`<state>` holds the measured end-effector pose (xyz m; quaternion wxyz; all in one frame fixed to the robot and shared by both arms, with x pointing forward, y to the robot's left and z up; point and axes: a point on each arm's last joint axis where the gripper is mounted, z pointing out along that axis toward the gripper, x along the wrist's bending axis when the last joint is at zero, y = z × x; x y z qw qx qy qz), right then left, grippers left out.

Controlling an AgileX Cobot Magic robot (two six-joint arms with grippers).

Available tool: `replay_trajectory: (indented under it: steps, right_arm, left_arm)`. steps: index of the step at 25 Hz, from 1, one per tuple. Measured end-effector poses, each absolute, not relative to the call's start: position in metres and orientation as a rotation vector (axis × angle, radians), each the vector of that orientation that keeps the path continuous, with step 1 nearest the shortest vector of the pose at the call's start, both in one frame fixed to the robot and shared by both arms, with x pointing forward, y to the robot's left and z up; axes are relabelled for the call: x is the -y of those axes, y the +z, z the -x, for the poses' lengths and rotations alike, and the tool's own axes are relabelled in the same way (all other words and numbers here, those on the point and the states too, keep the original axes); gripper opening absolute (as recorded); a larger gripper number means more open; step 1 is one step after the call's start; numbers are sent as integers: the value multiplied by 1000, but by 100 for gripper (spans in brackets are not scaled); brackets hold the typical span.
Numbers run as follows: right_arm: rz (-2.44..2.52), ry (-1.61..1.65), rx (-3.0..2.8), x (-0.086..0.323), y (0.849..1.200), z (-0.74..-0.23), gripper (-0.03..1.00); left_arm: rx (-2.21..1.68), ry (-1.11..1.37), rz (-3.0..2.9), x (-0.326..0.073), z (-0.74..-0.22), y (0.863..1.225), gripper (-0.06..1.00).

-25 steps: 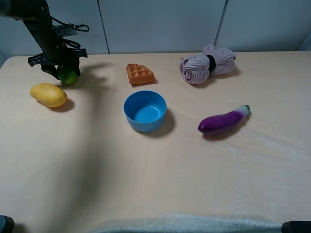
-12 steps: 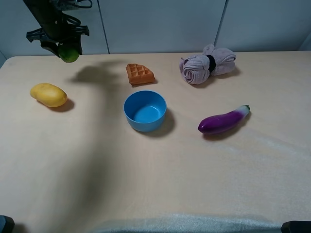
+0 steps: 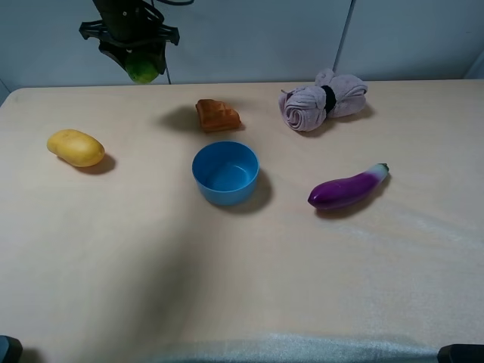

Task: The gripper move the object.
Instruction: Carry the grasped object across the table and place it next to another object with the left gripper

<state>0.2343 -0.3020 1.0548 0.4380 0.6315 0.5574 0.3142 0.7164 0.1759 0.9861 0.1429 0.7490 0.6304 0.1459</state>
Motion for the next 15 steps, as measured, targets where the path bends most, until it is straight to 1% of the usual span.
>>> replay_trajectory:
  steps: [7, 15]
  right_arm:
    - [-1570, 781, -1386, 302, 1055, -234, 69]
    - [-1570, 781, -1386, 302, 1055, -234, 69]
  left_arm:
    - [-1751, 351, -2332, -149, -705, 972, 69]
    - [-1677, 316, -2448, -120, -699, 945, 69]
